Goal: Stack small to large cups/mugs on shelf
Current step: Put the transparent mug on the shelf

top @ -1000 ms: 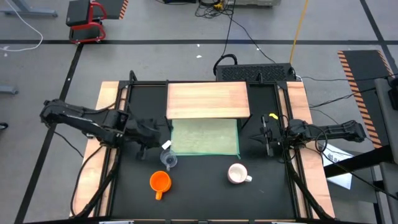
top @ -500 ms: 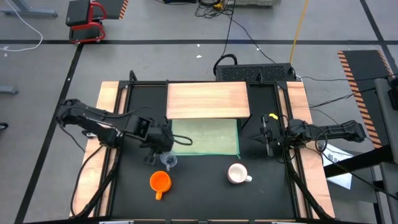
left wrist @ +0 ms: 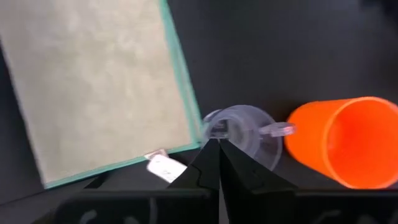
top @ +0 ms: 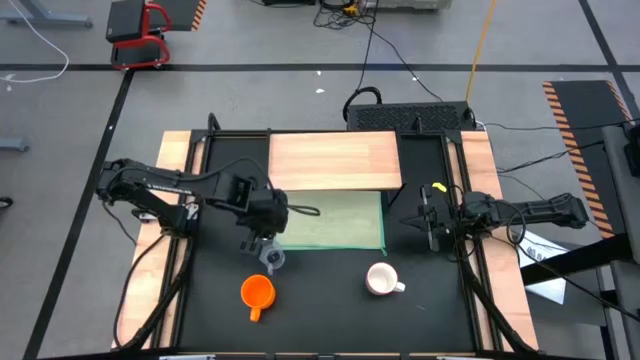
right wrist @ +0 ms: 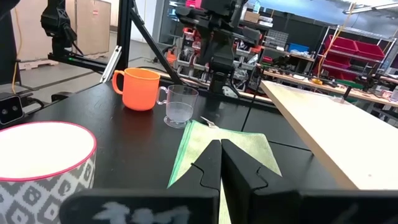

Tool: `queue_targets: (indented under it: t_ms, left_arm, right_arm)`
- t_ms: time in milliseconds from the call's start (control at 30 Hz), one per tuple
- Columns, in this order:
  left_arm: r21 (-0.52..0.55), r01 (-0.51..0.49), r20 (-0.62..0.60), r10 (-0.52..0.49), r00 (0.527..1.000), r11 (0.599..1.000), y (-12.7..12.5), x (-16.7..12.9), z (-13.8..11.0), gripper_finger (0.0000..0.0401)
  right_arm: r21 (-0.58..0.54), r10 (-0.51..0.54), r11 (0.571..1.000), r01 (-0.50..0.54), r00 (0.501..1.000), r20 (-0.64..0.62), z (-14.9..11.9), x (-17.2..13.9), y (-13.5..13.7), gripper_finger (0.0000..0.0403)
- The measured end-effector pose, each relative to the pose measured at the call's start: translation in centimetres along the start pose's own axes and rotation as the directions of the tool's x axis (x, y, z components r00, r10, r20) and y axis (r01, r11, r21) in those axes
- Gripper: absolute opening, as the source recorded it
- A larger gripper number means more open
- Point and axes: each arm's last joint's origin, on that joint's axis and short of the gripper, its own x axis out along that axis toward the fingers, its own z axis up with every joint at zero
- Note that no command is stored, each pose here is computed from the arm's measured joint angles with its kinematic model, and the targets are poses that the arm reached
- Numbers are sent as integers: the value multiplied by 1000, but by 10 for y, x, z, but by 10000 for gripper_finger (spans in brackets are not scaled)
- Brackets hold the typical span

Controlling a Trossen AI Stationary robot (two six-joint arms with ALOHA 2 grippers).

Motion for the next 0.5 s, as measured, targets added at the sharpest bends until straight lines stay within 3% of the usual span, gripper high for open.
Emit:
queue_targets:
  t_ms: [200, 500]
  left_arm:
    - [-44, 73, 9, -72, 997, 996, 3, 1, 1, 35]
    - [-100, 74, -12, -75, 997, 992, 10, 8, 2, 86]
  right_arm:
    - [1, 0, 1000, 0, 1000, -1, 0, 0, 0, 0]
    - [2, 2, 1000, -2, 1000, -7, -1, 0, 0, 0]
